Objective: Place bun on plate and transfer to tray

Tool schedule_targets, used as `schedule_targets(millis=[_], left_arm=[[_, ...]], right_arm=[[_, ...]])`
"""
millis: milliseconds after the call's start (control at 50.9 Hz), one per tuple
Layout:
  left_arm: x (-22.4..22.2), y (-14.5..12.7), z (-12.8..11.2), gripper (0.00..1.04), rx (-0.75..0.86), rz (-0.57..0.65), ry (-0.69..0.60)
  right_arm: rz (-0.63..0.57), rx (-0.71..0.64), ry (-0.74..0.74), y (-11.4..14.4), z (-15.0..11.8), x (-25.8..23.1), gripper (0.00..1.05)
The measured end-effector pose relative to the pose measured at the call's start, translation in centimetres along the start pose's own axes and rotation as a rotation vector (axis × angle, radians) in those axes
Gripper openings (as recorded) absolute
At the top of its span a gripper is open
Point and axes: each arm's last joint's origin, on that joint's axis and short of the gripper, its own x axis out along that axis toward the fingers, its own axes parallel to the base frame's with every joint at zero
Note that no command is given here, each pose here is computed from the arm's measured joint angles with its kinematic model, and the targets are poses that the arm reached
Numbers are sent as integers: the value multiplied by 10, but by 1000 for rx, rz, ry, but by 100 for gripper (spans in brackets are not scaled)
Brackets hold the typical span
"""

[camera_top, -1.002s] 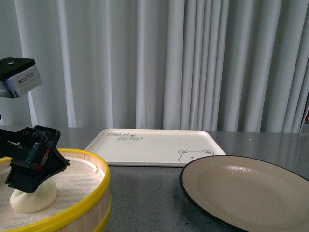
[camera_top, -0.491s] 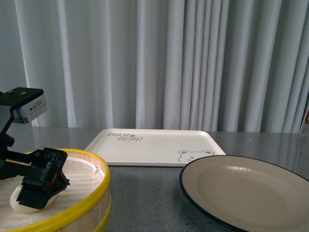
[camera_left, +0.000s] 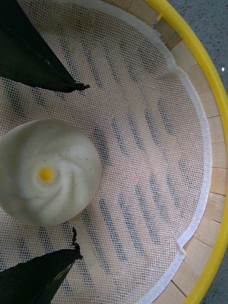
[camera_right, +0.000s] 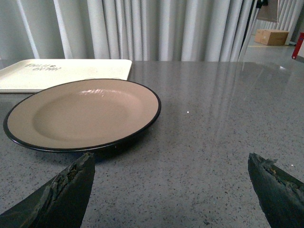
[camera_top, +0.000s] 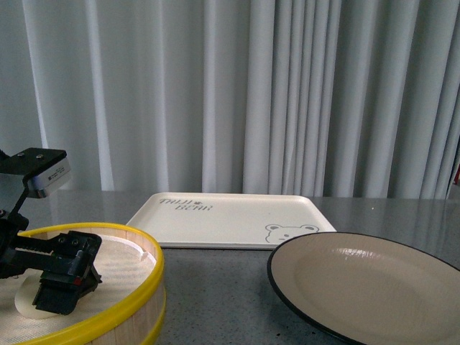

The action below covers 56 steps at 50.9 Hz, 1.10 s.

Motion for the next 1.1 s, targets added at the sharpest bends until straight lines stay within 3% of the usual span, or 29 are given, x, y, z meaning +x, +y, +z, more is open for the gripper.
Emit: schedule_targets(millis=[393, 589, 963, 1100], left_arm=[[-3, 2, 0, 39, 3, -2, -15], [-10, 3, 0, 5, 0, -23, -33], [-58, -37, 28, 4, 56, -211, -186], [-67, -79, 43, 4, 165, -379, -308]], right_arm=[[0, 0, 0, 0, 0, 0, 96], [0, 0, 0, 0, 0, 0, 96], [0, 0, 0, 0, 0, 0, 96], [0, 0, 0, 0, 0, 0, 96]])
